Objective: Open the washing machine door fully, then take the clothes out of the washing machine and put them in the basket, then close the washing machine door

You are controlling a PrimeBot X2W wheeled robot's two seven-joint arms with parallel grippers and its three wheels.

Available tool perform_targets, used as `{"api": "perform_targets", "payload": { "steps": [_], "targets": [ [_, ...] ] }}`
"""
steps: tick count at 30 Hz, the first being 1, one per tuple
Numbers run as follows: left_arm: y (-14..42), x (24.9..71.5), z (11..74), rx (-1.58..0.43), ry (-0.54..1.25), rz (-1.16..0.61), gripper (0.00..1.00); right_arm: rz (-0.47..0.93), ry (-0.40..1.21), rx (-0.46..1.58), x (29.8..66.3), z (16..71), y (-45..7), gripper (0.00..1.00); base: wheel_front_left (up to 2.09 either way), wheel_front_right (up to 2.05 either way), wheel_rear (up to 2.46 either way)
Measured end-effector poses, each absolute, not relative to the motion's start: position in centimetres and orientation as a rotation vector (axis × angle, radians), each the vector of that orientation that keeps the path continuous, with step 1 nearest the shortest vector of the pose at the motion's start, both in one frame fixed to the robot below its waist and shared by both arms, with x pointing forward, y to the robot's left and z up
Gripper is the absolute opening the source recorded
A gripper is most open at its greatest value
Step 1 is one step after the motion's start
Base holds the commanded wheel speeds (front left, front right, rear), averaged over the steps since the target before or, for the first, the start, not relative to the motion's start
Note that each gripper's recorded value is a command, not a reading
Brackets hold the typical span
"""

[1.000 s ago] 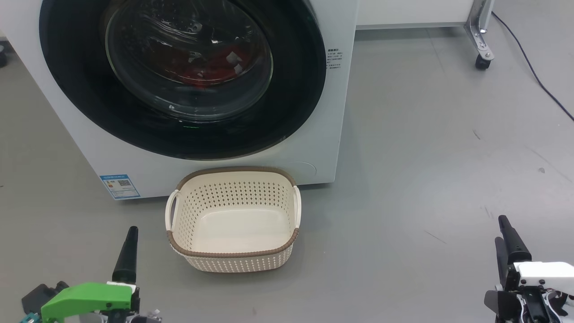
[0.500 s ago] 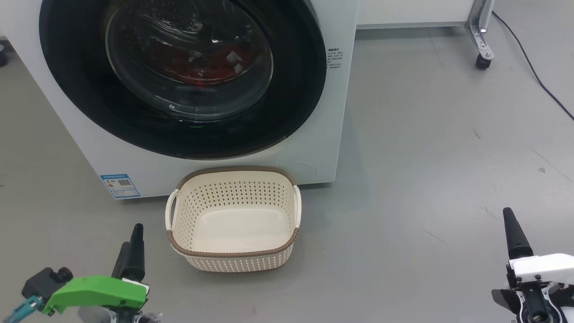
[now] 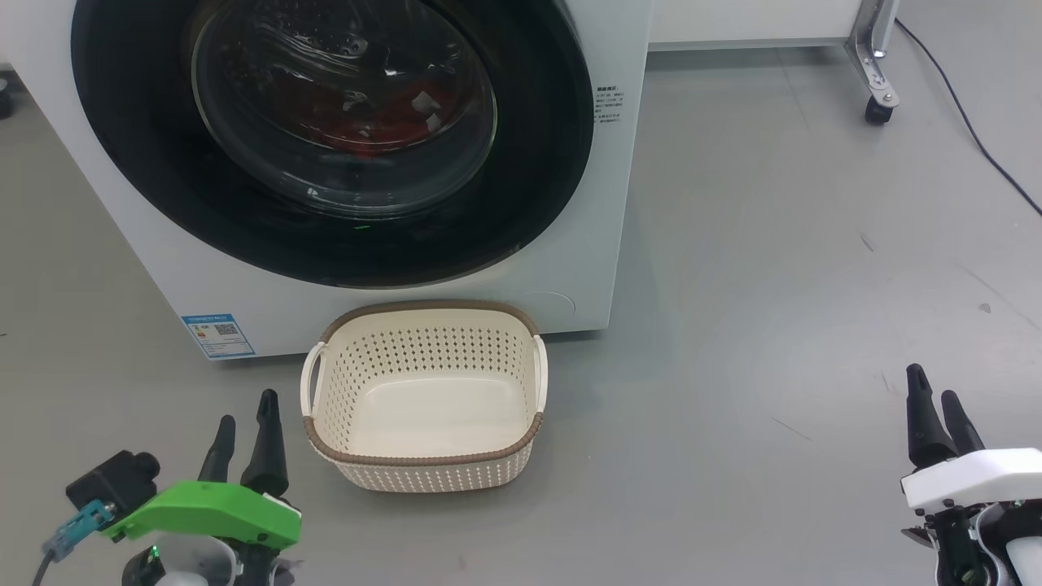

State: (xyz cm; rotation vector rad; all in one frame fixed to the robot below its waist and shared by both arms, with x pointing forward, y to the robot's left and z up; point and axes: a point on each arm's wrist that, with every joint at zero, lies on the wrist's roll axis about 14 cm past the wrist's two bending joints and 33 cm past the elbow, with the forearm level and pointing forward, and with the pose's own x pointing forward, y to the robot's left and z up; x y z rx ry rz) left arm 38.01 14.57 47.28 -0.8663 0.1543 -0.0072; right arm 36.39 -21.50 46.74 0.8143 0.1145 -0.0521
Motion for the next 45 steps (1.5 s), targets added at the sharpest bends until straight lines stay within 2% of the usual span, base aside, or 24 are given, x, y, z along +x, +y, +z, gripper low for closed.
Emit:
{"api": "perform_targets", "payload": {
  "steps": [17,39,45],
  "targets": [
    [13.1,37.7,47.0,-0.530,0.145,-0.058,1.00,0.062,0.125,0.461,36.7,46.9,-18.9,1.00,0.00,0.00,0.00],
    [12.1,37.7,47.2,-0.265,0.079,-0.078,1.00,0.151,0.085,0.187,36.7,47.0,-16.9,1.00,0.00,0.00,0.00],
    [12.1,37.9,47.3,-0.248,0.074,-0.081,1.00,0.152,0.090,0.173,36.7,46.8,-16.9,1.00,0.00,0.00,0.00]
  ]
}}
